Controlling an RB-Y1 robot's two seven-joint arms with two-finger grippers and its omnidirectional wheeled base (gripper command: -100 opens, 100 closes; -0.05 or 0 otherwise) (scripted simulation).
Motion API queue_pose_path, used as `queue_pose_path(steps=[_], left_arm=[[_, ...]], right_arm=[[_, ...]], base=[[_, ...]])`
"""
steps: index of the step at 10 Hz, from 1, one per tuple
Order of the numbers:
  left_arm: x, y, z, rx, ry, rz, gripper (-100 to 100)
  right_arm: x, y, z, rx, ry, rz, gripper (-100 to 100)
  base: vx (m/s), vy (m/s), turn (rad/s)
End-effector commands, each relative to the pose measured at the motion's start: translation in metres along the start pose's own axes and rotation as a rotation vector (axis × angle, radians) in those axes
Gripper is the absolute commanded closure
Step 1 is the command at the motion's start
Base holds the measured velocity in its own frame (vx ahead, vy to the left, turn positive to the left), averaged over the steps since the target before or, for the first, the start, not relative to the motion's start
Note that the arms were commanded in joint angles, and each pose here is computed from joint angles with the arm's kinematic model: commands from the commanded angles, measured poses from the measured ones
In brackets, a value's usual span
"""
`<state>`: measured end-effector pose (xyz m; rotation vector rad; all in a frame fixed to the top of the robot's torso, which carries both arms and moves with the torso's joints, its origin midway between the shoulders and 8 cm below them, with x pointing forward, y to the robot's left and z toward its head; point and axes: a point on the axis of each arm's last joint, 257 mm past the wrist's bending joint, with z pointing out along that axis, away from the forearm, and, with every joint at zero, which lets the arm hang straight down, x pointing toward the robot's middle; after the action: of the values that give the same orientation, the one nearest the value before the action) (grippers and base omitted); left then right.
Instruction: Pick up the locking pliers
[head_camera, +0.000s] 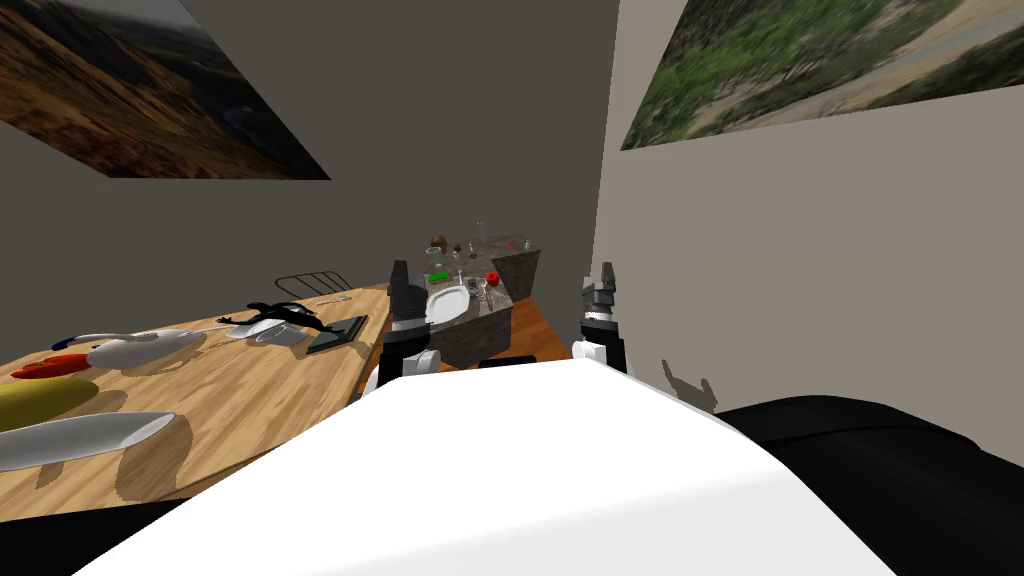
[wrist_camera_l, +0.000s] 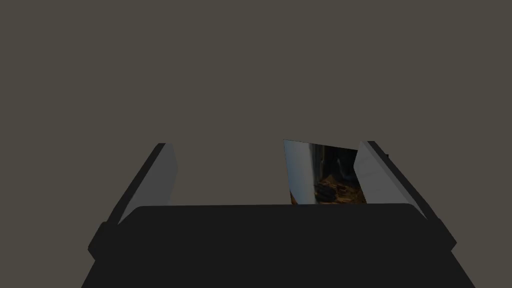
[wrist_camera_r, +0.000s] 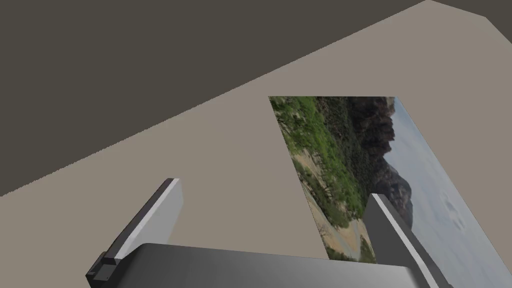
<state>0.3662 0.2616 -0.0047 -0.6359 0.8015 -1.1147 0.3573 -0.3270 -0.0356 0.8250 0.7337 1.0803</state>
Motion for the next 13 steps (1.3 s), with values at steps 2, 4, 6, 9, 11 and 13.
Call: queue_pose_path(steps=[2, 4, 6, 9, 11, 13], left_arm=[[0.014, 0.013, 0.009, -0.017, 0.06, 0.002, -100], [0.025, 0.028, 0.018, -0.042, 0.098, -0.006, -100], [0.037, 0.048, 0.029, -0.082, 0.132, -0.019, -100], [0.05, 0.073, 0.043, -0.138, 0.163, -0.037, -100], [0.058, 0.086, 0.053, -0.171, 0.177, -0.048, -100], [0.064, 0.1, 0.061, -0.205, 0.19, -0.06, -100]], right_arm=[[0.0, 0.0, 0.0, 0.0, 0.0, 0.0, 0], [0.0, 0.0, 0.0, 0.0, 0.0, 0.0, 0], [0.0, 0.0, 0.0, 0.0, 0.0, 0.0, 0], [0.0, 0.0, 0.0, 0.0, 0.0, 0.0, 0], [0.0, 0.0, 0.0, 0.0, 0.0, 0.0, 0], [0.0, 0.0, 0.0, 0.0, 0.0, 0.0, 0]], base=[[-0.045, -0.018, -0.013], [-0.076, -0.018, -0.013], [-0.094, -0.029, -0.016], [-0.063, -0.03, -0.007], [-0.059, -0.016, -0.007], [-0.05, -0.018, -0.005]])
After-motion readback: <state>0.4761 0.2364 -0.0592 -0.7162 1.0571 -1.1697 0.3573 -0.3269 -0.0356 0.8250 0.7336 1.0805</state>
